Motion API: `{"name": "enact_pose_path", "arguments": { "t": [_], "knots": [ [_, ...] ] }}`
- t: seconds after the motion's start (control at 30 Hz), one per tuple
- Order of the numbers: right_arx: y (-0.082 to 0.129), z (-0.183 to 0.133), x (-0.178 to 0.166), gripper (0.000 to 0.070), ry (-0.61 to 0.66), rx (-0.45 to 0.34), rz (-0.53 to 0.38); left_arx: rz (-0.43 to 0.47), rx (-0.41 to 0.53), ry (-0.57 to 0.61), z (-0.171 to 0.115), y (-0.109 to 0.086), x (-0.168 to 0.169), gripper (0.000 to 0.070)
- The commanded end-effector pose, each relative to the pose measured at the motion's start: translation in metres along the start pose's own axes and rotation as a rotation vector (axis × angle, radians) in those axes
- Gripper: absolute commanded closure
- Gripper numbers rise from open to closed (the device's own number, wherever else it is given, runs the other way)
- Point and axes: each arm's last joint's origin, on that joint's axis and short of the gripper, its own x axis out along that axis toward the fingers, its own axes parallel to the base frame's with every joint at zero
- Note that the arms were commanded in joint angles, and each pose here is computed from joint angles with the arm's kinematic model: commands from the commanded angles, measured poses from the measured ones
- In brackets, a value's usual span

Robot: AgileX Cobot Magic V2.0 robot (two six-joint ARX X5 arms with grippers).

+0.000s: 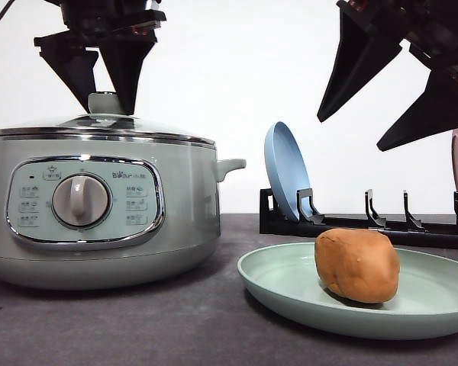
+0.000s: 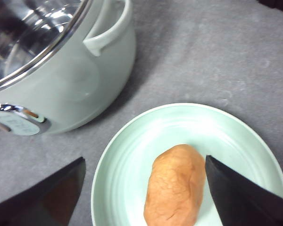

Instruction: Transfer potato from steamer to green plate

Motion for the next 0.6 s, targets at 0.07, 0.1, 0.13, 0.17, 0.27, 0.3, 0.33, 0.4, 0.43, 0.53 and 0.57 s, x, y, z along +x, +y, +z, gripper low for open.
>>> {"name": "enact_pose_path", "arguments": {
  "t": [0.07,0.1,0.13,0.17,0.27,0.3,0.33,0.4,0.43,0.53,0.57],
  "knots": [
    [0.004,0.005,-0.002,0.0188,-0.011,-0.018,0.025,0.005,0.010,-0.067,0.000,-0.002,-0.019,0.0249],
    [0.004,0.005,-0.002,0.0188,-0.011,-0.018,0.026,0.006,0.006,-0.085,-0.001,-0.002,-0.026,0.0249],
    [0.004,0.005,-0.002,0.0188,-0.010,-0.018,0.029,0.007,-0.002,-0.102,-0.003,-0.002,-0.033,0.0249],
    [0.004,0.005,-0.002,0.0188,-0.008,-0.018,0.036,0.007,-0.010,-0.121,-0.005,-0.001,-0.040,0.0249],
    [0.005,0.004,-0.002,0.0188,0.004,-0.019,0.074,0.000,-0.019,-0.176,-0.014,-0.001,-0.062,0.0256],
    [0.006,0.004,-0.002,0.0188,0.007,-0.019,0.086,-0.010,-0.018,-0.195,-0.018,-0.002,-0.070,0.0263],
    [0.006,0.004,-0.003,0.0189,0.012,-0.020,0.101,-0.023,-0.019,-0.211,-0.022,-0.002,-0.078,0.0266],
    [0.007,0.004,-0.004,0.0189,0.025,-0.021,0.144,-0.065,-0.027,-0.239,-0.031,-0.004,-0.093,0.0268],
    [0.008,0.003,-0.004,0.0189,0.032,-0.021,0.168,-0.093,-0.028,-0.252,-0.036,-0.005,-0.100,0.0271],
    [0.010,0.003,-0.005,0.0189,0.055,-0.023,0.239,-0.191,-0.014,-0.285,-0.050,-0.009,-0.119,0.0277],
    [0.011,0.002,-0.005,0.0190,0.064,-0.023,0.263,-0.217,-0.008,-0.293,-0.055,-0.010,-0.125,0.0286]
  ]
}}
